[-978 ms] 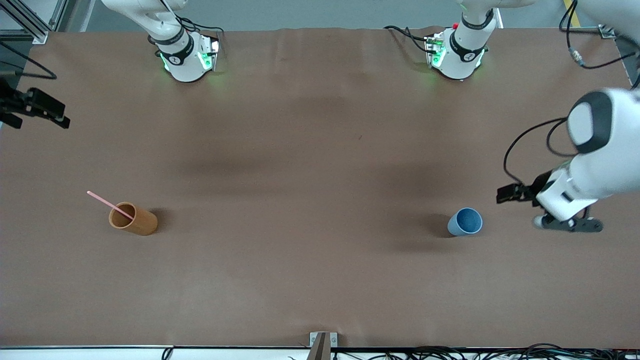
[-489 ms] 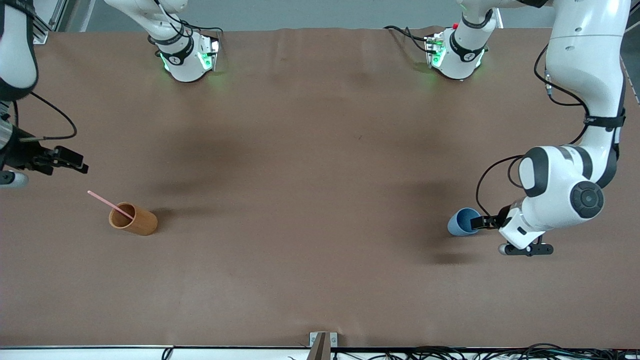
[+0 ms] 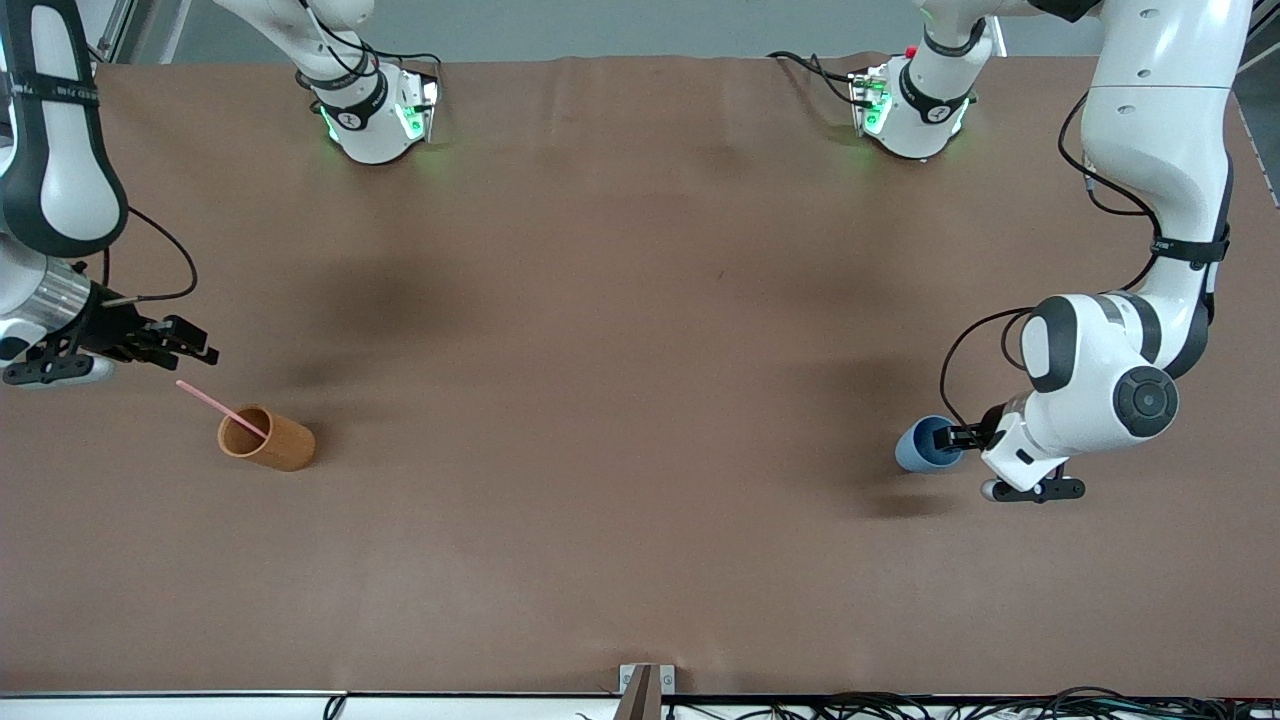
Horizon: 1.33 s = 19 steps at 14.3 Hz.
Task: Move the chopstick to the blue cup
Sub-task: 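Grasp the pink chopstick with the right gripper while the left gripper grasps the cup, then slide the blue cup with the left gripper toward the table middle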
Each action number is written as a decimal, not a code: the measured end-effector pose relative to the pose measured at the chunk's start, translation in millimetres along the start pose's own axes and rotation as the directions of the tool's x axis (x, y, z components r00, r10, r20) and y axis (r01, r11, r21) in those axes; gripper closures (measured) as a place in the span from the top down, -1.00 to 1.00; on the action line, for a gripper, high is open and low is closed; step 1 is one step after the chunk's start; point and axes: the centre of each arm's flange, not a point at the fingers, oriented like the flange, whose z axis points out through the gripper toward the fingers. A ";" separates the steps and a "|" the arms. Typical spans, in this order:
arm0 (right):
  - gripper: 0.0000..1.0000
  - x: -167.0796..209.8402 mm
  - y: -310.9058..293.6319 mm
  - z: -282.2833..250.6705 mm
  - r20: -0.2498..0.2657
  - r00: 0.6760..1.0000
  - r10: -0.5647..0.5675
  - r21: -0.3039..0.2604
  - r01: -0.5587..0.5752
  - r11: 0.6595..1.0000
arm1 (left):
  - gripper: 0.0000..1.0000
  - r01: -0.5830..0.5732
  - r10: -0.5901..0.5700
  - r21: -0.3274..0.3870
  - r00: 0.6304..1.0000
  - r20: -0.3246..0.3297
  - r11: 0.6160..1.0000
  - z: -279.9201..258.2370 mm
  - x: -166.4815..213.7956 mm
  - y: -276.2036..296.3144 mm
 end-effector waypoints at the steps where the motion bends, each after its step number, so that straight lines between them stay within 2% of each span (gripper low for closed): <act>1: 0.15 -0.8 5.1 3.7 -0.002 1.000 0.008 0.011 -0.008 1.000 | -0.05 0.000 0.000 0.000 1.000 -0.002 1.000 -0.3 0.2 0.0; 2: 0.15 -1.5 9.0 7.0 -0.003 1.000 0.018 0.020 -0.018 1.000 | -0.23 0.000 0.000 0.000 1.000 -0.004 1.000 -0.9 0.4 0.1; 4: -0.11 -2.1 12.5 10.3 -0.011 0.999 0.041 0.046 -0.040 0.998 | -0.66 -0.005 0.005 0.004 1.000 -0.014 1.000 -4.5 1.2 2.1; 5: -0.14 -1.7 12.5 10.3 -0.019 0.998 0.052 0.060 -0.050 0.997 | -0.84 -0.008 0.008 0.004 1.000 -0.021 1.000 -7.6 2.0 5.1; 6: -0.30 -1.1 12.2 9.7 -0.027 0.998 0.061 0.071 -0.059 0.996 | -0.90 -0.012 0.012 0.004 1.000 -0.029 1.000 -11.5 3.2 10.4; 9: -0.40 -0.2 12.8 8.6 -0.044 0.995 0.088 0.098 -0.083 0.992 | -0.90 0.026 -0.027 -0.011 0.997 -0.066 1.000 -36.4 5.0 48.2; 11: -0.40 1.9 15.5 7.3 -0.054 0.994 0.099 0.104 -0.093 0.990 | -0.90 0.098 -0.099 -0.026 0.992 -0.079 0.995 -53.8 -5.9 101.0; 15: -0.43 7.5 24.2 6.4 -0.066 0.992 0.110 0.102 -0.103 0.989 | -0.90 0.236 -0.237 -0.028 0.966 -0.106 0.971 -61.7 -51.5 235.3; 19: -0.52 19.5 28.0 -3.8 -0.094 0.990 0.106 0.094 -0.097 0.991 | -0.90 0.282 -0.285 -0.046 0.954 -0.091 0.958 -47.2 -97.1 331.0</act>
